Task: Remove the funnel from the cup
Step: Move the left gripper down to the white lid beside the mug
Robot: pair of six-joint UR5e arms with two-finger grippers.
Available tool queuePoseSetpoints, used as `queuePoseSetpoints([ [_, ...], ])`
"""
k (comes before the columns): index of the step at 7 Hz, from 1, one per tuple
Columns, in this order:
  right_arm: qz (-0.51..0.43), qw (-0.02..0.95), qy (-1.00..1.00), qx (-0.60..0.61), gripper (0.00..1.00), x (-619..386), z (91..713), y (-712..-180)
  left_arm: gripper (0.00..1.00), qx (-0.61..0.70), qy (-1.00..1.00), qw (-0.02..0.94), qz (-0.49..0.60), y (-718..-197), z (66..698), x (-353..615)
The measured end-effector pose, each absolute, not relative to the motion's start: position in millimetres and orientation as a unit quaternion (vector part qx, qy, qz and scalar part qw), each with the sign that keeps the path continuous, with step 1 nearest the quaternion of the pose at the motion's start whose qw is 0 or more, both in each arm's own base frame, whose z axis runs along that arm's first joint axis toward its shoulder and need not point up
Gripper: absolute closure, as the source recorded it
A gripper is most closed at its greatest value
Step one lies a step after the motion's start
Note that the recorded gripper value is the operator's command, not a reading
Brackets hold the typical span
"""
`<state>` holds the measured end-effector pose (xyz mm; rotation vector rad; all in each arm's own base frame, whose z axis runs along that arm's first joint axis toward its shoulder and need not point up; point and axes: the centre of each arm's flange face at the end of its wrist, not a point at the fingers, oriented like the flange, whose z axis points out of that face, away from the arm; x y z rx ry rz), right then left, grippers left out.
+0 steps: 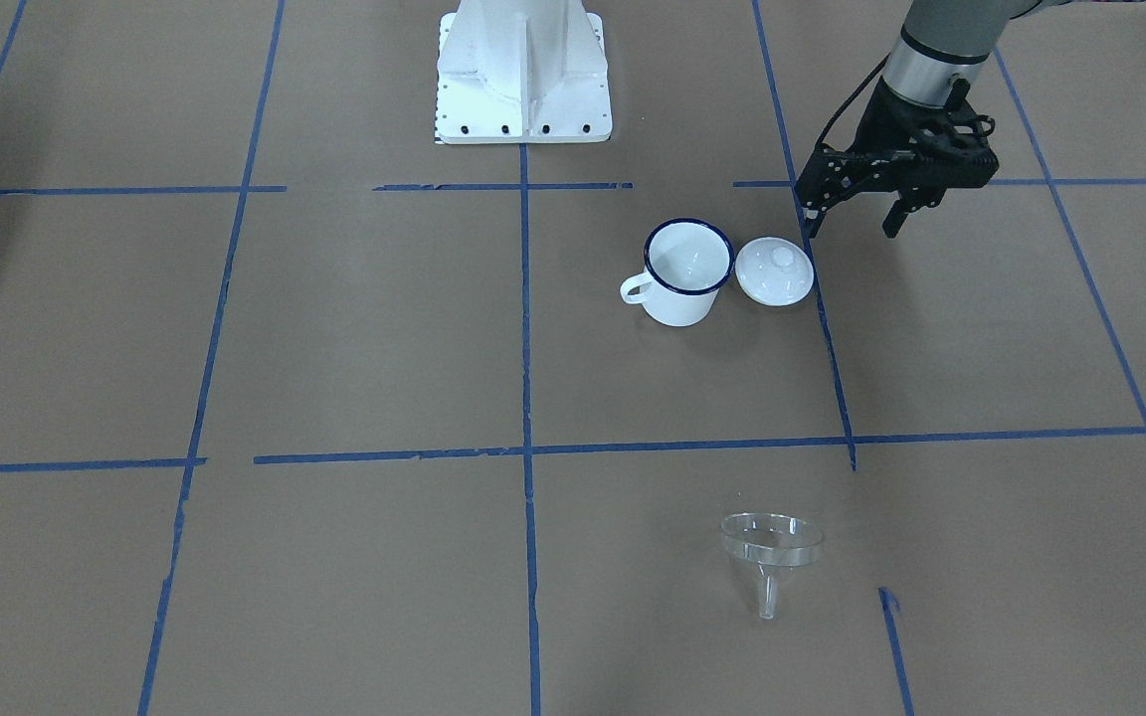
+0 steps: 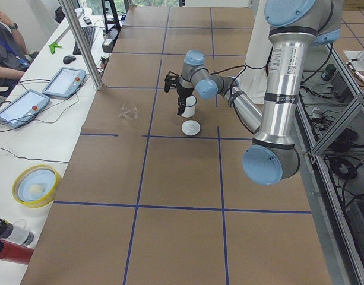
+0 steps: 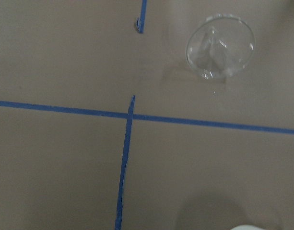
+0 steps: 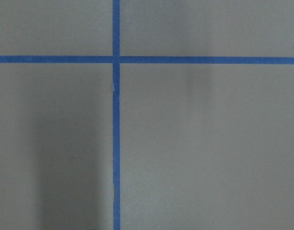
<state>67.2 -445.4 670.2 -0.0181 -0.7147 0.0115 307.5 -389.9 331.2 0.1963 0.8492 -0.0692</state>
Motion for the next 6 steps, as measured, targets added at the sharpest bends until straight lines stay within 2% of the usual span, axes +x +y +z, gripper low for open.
queuePoseSetpoints([
  [3,0.006,0.937,-0.35,-0.009,0.0,67,670,-445,0.1,0.081,0.423,0.903,0.01,-378,369,363],
  [6,0.006,0.937,-0.35,-0.009,0.0,67,670,-445,0.15,0.066,0.414,0.908,0.023,-371,392,385],
])
